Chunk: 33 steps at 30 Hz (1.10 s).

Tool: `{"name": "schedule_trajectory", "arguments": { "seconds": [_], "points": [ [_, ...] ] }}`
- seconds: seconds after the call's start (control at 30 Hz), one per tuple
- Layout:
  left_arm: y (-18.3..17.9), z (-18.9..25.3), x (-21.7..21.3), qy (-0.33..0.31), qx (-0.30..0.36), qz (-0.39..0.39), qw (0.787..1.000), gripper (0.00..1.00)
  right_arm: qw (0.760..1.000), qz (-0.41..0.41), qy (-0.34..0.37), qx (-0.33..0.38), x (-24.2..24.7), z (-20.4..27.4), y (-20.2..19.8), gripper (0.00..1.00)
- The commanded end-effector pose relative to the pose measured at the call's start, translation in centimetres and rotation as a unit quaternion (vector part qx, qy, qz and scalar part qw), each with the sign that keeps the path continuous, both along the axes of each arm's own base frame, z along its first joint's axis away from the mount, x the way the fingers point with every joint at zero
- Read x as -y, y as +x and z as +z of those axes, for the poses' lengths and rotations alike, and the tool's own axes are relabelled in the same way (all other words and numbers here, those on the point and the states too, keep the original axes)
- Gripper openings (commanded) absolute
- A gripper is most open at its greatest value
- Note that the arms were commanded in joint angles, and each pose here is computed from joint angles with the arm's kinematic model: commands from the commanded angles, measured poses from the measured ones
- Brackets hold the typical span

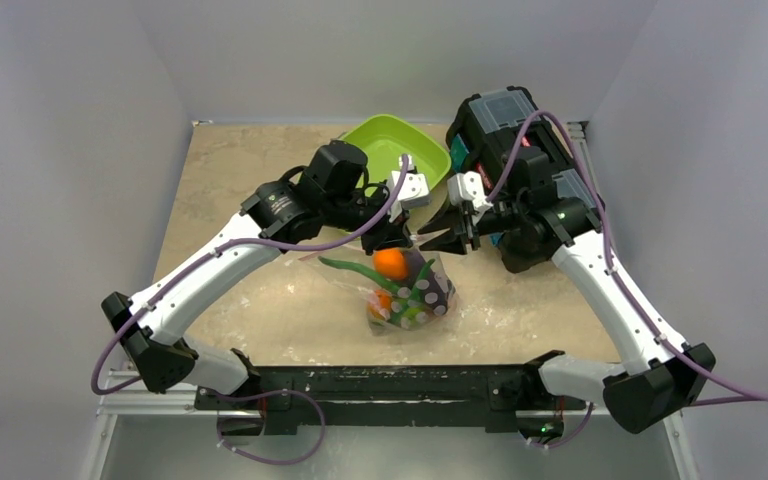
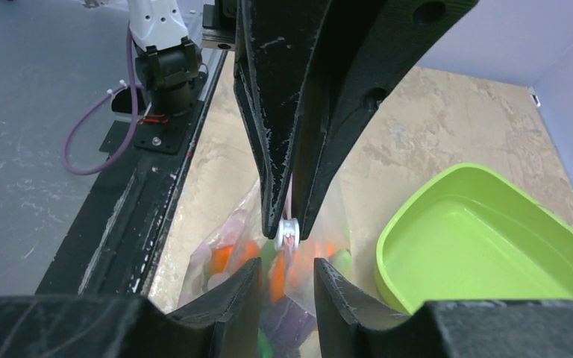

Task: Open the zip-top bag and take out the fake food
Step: Unzip the zipper food storage bag at the center of the board.

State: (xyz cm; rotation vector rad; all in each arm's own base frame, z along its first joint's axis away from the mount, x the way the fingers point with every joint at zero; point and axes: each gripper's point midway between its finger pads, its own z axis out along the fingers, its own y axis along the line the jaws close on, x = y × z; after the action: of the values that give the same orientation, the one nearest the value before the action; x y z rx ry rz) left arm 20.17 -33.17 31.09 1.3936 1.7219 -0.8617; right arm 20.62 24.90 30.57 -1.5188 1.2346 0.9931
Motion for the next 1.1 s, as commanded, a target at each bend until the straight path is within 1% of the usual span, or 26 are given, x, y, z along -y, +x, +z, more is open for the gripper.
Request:
{"name": "schedule_trajectory", "arguments": {
  "seconds": [0.0, 0.1, 0.37, 0.4, 0.57, 0.67, 0.7, 1.07],
  "points": [
    [0.1, 1.9, 0.5, -0.028, 0.008, -0.004, 1.0, 0.0, 0.999, 0.021, 0.023, 0.035, 0.0, 2.7, -1.3, 0.3],
    [0.1, 1.9, 0.5, -0.027, 0.007, -0.004, 1.0, 0.0, 0.999, 0.027, 0.026, 0.033, 0.0, 2.7, -1.5, 0.3],
    [0.2, 2.0, 0.6, -0.027, 0.007, -0.004, 1.0, 0.0, 0.999, 0.035, 0.027, 0.027, -0.1, 2.7, -1.7, 0.24],
    [0.2, 2.1, 0.6, -0.028, 0.007, -0.004, 1.0, 0.0, 0.999, 0.034, 0.026, 0.027, -0.1, 2.7, -1.6, 0.2],
    [0.1, 2.3, 0.7, -0.031, 0.006, -0.005, 0.999, 0.0, 0.999, 0.024, 0.023, 0.025, -0.1, 2.4, -1.2, 0.12],
    [0.0, 2.4, 0.7, -0.033, 0.007, -0.007, 0.999, 0.0, 0.999, 0.019, 0.023, 0.027, -0.1, 2.5, -1.1, 0.01],
    [0.0, 2.4, 0.6, -0.033, 0.006, -0.007, 0.999, 0.0, 0.999, 0.016, 0.023, 0.029, -0.1, 2.6, -1.0, 0.0],
    [0.1, 1.2, -1.8, 0.004, 0.035, 0.019, 0.999, 0.0, 0.998, -0.008, 0.044, 0.032, 0.7, 3.3, -0.9, 0.0]
  ]
}}
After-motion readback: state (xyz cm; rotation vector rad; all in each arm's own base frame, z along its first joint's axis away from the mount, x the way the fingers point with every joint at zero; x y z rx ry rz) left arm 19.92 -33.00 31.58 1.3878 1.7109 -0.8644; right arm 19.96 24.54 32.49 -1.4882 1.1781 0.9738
